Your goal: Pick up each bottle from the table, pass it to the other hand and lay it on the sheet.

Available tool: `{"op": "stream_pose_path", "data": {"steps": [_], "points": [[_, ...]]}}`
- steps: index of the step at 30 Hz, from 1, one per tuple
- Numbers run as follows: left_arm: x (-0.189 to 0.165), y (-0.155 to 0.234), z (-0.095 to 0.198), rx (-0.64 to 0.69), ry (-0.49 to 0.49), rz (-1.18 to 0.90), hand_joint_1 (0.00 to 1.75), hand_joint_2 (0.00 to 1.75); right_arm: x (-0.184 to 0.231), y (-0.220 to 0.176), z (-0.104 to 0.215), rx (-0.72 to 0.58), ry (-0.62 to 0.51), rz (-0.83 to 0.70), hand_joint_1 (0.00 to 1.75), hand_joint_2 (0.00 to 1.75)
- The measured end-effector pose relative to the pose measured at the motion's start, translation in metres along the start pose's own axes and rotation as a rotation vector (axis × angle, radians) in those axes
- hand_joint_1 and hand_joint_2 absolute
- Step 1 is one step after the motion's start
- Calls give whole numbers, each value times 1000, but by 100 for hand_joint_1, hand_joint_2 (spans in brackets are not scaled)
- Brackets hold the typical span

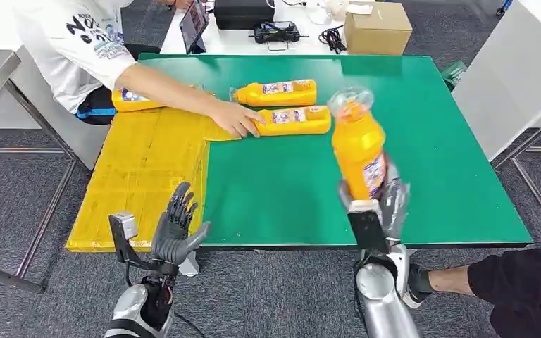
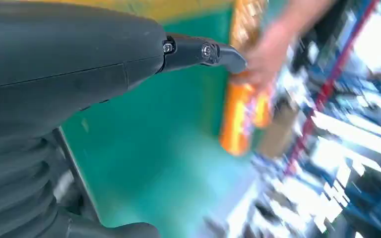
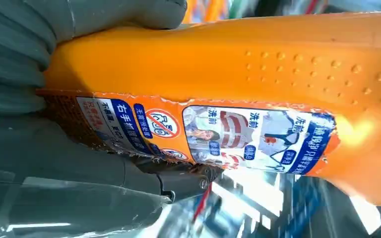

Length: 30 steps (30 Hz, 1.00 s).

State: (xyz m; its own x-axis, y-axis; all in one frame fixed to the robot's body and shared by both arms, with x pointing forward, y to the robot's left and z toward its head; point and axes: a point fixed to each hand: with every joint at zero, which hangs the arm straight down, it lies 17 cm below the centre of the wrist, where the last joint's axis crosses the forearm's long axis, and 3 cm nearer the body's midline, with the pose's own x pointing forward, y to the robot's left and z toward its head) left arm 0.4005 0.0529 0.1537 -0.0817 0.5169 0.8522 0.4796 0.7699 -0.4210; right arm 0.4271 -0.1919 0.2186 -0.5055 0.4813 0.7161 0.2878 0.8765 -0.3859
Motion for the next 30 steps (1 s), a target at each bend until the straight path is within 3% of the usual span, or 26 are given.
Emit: {"op": "stream_pose_path", "data": {"steps": [5,19,30], "points": [[12,-26,2,-96,-25,51,0,175,-4,43,32,114,29,-52,175,175],[15,-35,7,-141,-25,49,0,175,-9,64,46,174,59,-76,175,175],[0,-65,14,-236,23,70,0,175,25,156,92,434,28,-163,175,175]]}}
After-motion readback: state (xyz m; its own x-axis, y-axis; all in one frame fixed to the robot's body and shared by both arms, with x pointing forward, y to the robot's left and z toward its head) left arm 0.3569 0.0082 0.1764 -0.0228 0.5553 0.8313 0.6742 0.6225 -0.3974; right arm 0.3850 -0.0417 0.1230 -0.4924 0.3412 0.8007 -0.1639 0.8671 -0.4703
